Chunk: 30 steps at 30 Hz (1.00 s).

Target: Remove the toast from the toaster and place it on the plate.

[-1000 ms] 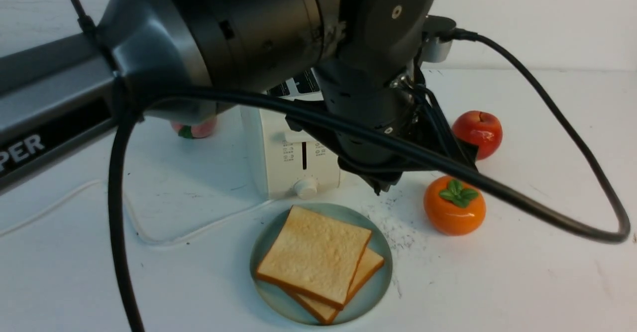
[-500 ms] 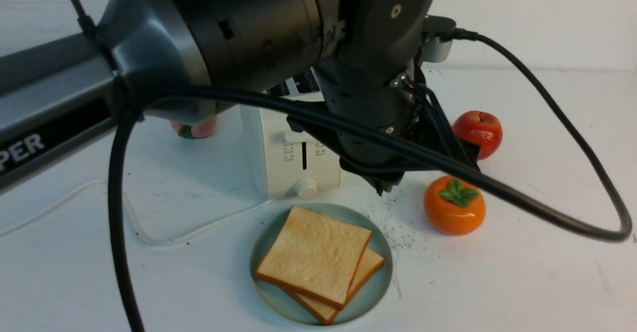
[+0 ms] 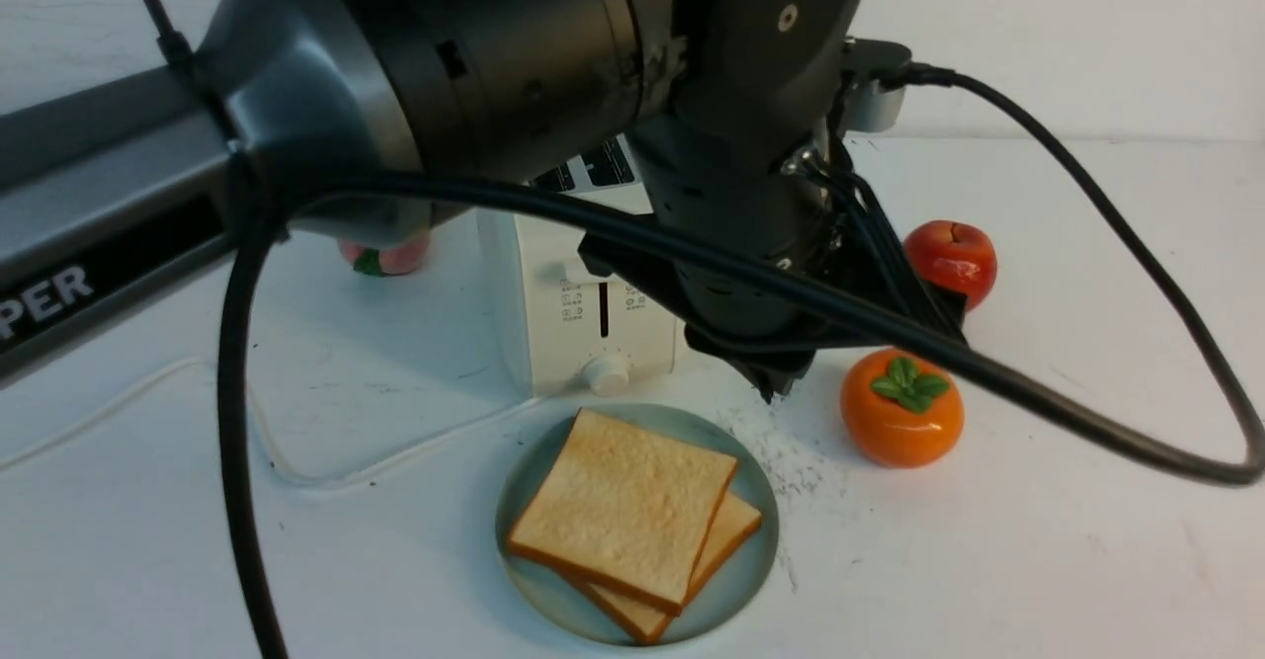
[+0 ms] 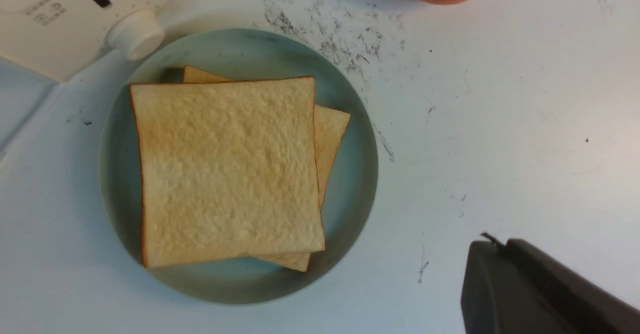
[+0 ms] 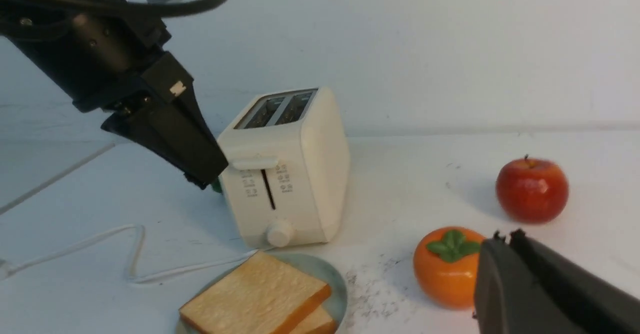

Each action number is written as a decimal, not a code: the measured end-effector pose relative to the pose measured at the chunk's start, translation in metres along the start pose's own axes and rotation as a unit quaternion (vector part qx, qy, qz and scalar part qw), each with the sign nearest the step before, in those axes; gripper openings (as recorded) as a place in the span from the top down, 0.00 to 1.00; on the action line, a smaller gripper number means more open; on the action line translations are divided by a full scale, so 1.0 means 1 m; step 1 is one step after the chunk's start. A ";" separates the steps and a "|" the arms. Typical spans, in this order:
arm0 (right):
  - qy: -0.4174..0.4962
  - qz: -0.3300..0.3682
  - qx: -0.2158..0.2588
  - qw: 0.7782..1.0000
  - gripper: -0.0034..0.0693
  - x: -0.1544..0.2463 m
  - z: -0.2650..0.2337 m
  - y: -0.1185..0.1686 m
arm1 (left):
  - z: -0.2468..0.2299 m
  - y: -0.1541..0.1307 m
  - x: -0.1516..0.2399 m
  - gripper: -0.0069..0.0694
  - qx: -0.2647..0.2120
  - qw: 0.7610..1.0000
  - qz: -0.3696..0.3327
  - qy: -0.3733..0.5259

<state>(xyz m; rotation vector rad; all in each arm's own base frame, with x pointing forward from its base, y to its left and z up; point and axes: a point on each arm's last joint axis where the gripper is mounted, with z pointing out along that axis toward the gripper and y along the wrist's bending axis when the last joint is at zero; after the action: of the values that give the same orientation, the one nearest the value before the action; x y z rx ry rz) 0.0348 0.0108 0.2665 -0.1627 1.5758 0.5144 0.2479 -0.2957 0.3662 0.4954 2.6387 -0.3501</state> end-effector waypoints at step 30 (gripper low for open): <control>0.066 0.135 0.252 0.956 0.90 0.086 0.010 -0.038 | -0.001 0.007 -0.008 0.89 -0.042 0.998 0.025 -0.041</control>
<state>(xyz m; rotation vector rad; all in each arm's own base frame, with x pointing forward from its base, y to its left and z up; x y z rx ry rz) 0.0526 -0.0008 0.1745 0.4202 1.8215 0.2989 0.2571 -0.2910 0.3690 0.5069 2.5449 -0.2378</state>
